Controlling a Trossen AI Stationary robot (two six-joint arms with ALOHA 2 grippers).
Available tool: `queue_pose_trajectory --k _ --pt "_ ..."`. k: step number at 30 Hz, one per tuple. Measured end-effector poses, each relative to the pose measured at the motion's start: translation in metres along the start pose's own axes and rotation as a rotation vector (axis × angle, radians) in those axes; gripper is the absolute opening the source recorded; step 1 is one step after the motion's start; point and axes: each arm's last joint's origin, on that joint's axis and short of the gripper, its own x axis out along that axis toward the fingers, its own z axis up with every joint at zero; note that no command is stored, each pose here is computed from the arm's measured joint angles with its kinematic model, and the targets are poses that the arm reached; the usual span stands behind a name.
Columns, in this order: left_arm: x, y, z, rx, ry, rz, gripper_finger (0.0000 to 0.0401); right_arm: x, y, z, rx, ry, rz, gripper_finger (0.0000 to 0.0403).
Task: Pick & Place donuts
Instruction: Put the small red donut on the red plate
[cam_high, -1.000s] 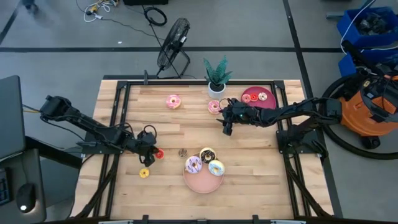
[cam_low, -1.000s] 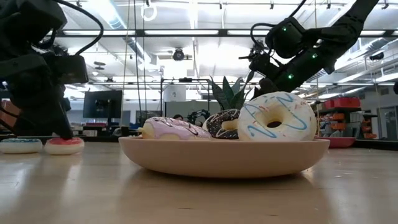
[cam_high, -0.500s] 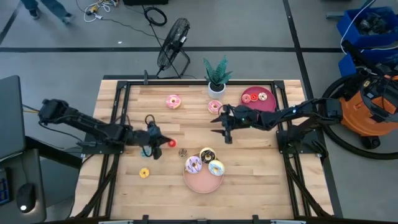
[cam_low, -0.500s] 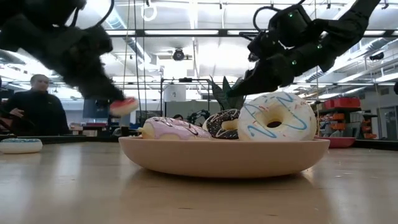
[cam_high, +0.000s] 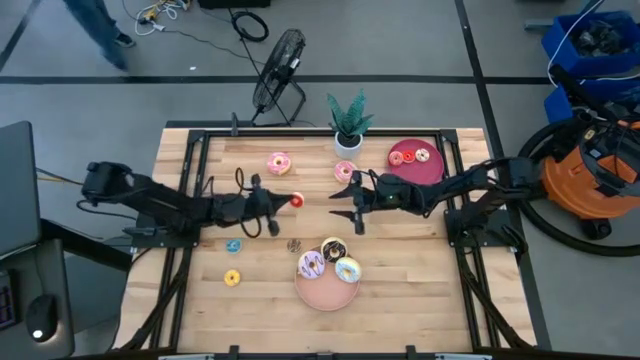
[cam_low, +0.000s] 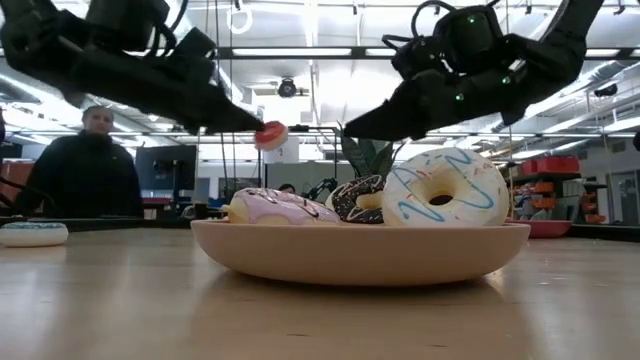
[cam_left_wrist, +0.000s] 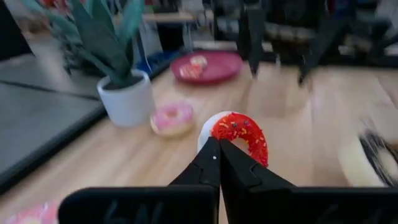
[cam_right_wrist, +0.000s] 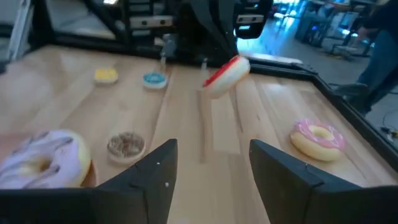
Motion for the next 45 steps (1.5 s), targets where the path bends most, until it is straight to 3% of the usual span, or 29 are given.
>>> queue_pose_trajectory --k 6,11,18,21,33,39,45 --pt "0.017 0.002 -0.005 0.038 -0.111 0.043 0.0003 0.009 -0.003 -0.006 0.089 -0.062 -0.109 0.0196" --pt "0.041 -0.007 -0.006 0.082 -0.107 0.055 0.0003 0.015 -0.004 -0.005 0.138 -0.084 -0.123 0.0183" --pt "0.078 -0.03 -0.001 0.235 -0.109 0.078 0.0003 0.02 -0.008 -0.009 0.172 -0.008 -0.258 0.0162" --pt "0.082 -0.033 0.003 0.256 -0.118 0.093 0.0003 0.02 -0.008 -0.011 0.166 0.015 -0.261 0.0149" --pt "0.083 -0.033 0.0 0.264 -0.085 0.101 0.001 0.018 -0.008 -0.011 0.107 0.056 -0.251 0.0028" --pt "0.083 -0.031 -0.007 0.291 -0.007 0.141 0.0078 0.002 -0.012 -0.002 0.097 0.167 -0.271 0.001" --pt "0.08 -0.025 -0.027 0.255 0.181 0.292 0.018 -0.037 -0.027 -0.004 0.189 0.452 -0.398 0.001"
